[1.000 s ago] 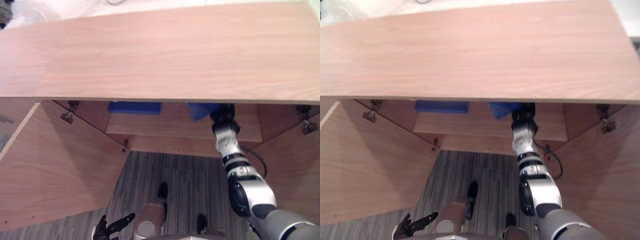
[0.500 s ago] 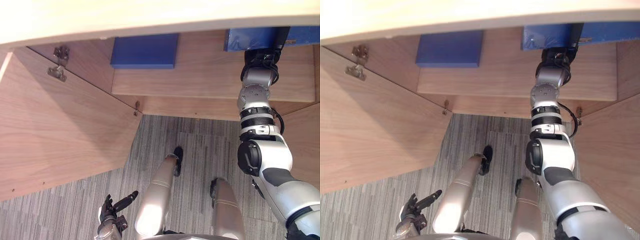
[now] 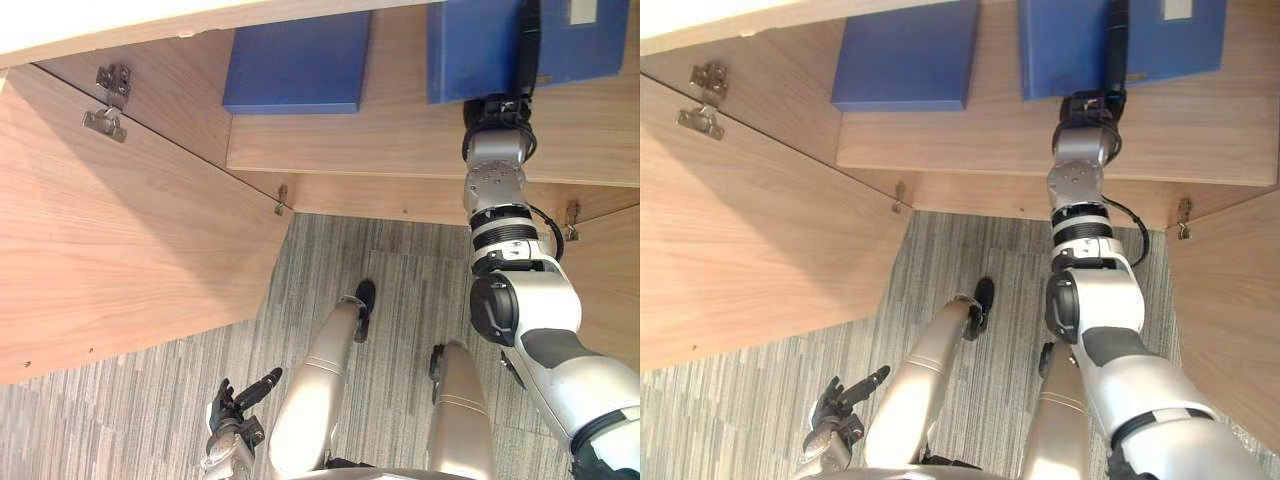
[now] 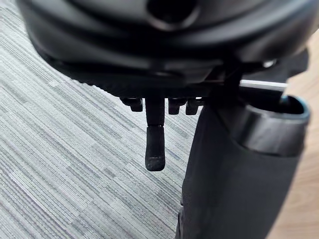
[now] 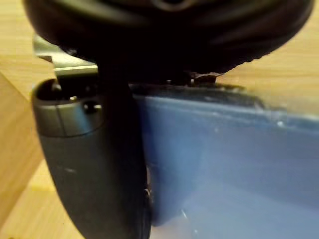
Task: Walk over to the cabinet, pick up the folder, carry it to the office cabinet, place the folder inside the office cabinet, then close the office cabinet door
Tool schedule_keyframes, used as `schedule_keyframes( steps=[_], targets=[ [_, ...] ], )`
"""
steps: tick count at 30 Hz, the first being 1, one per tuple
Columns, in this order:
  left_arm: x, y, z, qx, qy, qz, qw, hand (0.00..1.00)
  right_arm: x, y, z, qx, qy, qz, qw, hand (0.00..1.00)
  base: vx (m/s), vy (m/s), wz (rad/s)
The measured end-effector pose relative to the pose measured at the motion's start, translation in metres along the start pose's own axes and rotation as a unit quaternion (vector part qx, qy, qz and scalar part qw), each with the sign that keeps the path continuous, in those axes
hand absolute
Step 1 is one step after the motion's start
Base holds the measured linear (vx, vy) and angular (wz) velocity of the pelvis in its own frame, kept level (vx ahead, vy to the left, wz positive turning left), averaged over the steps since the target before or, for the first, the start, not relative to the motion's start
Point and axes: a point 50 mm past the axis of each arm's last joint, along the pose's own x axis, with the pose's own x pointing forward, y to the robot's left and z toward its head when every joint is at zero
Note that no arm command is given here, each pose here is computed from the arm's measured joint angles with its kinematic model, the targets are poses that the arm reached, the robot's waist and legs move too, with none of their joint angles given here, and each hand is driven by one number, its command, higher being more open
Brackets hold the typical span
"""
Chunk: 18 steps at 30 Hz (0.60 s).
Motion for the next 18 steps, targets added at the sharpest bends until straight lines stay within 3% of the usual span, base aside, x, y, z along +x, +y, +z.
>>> schedule_keyframes(
  steps=[4,10,18],
  targets=[
    [0.000,0.000,-0.001,0.001,0.005,0.000,1.000,1.00,-0.001,0.003,-0.013,-0.071,0.021,0.008,0.997,1.00,0.00,0.000,0.00],
    [0.000,-0.001,-0.001,-0.006,0.006,0.002,1.000,1.00,-0.004,0.016,-0.019,-0.093,0.028,0.027,0.995,1.00,0.01,0.010,0.00],
    [0.000,0.000,0.000,-0.007,0.003,0.005,1.000,1.00,-0.001,0.002,-0.027,-0.150,0.047,0.007,0.988,1.00,0.04,0.022,-0.05]
  ],
)
